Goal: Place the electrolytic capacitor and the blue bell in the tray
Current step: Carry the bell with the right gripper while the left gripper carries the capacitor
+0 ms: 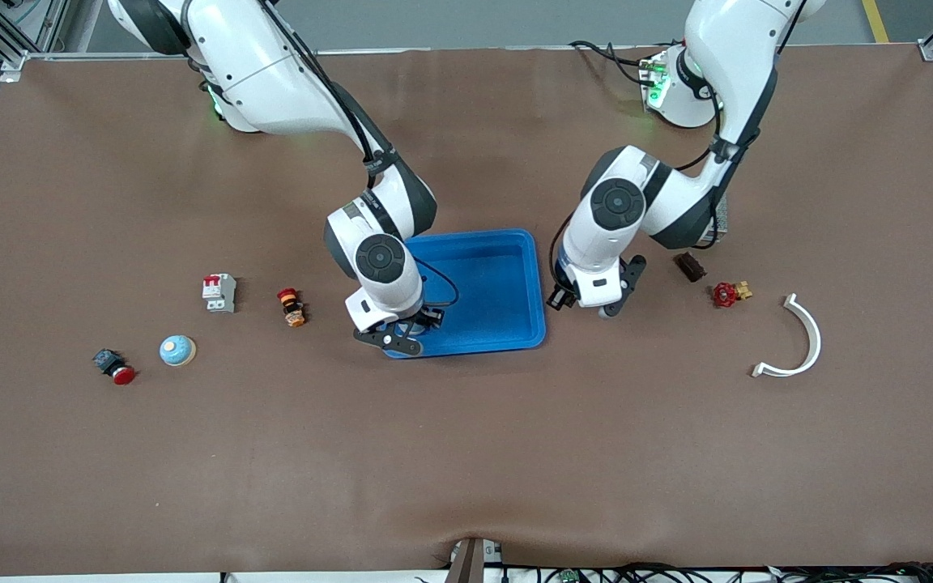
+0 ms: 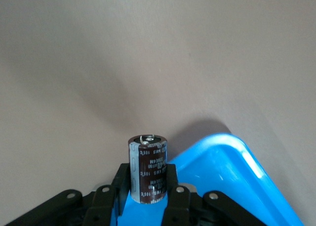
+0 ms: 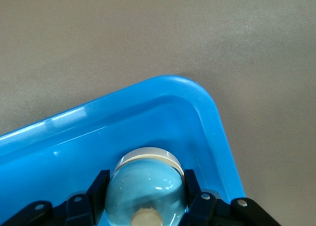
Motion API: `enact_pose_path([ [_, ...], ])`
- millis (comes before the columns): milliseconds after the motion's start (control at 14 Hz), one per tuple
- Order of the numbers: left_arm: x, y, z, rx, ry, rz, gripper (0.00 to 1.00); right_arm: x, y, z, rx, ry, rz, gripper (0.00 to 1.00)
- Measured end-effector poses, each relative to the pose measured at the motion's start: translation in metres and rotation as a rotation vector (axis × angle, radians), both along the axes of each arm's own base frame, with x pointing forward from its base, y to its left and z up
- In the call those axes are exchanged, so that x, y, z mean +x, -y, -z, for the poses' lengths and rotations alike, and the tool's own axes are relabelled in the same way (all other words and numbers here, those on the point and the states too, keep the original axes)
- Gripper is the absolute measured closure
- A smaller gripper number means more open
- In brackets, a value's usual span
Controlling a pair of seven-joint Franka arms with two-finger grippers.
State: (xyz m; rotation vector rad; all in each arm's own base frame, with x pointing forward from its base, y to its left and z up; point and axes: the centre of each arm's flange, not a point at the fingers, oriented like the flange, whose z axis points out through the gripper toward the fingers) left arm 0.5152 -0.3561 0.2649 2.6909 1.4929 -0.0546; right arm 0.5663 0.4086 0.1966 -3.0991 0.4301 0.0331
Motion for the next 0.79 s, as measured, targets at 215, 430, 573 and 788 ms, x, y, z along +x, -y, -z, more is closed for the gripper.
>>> enact_pose_path([
  [215, -0.006, 0.036, 0.004, -0.016, -0.003, -0.071, 0.66, 0.0, -0.002, 0.006, 0.006, 0.011, -0.001, 0.34],
  [430, -0.011, 0.055, 0.009, -0.02, -0.01, -0.107, 0.66, -0.002, -0.004, 0.011, 0.004, 0.008, -0.005, 0.34],
  [573, -0.016, 0.061, 0.014, -0.017, -0.018, -0.124, 0.66, -0.002, -0.004, 0.01, 0.005, 0.009, -0.005, 0.34],
  [788, -0.025, 0.07, 0.026, -0.01, -0.038, -0.134, 0.66, -0.001, -0.007, 0.008, 0.008, 0.014, 0.029, 0.19],
])
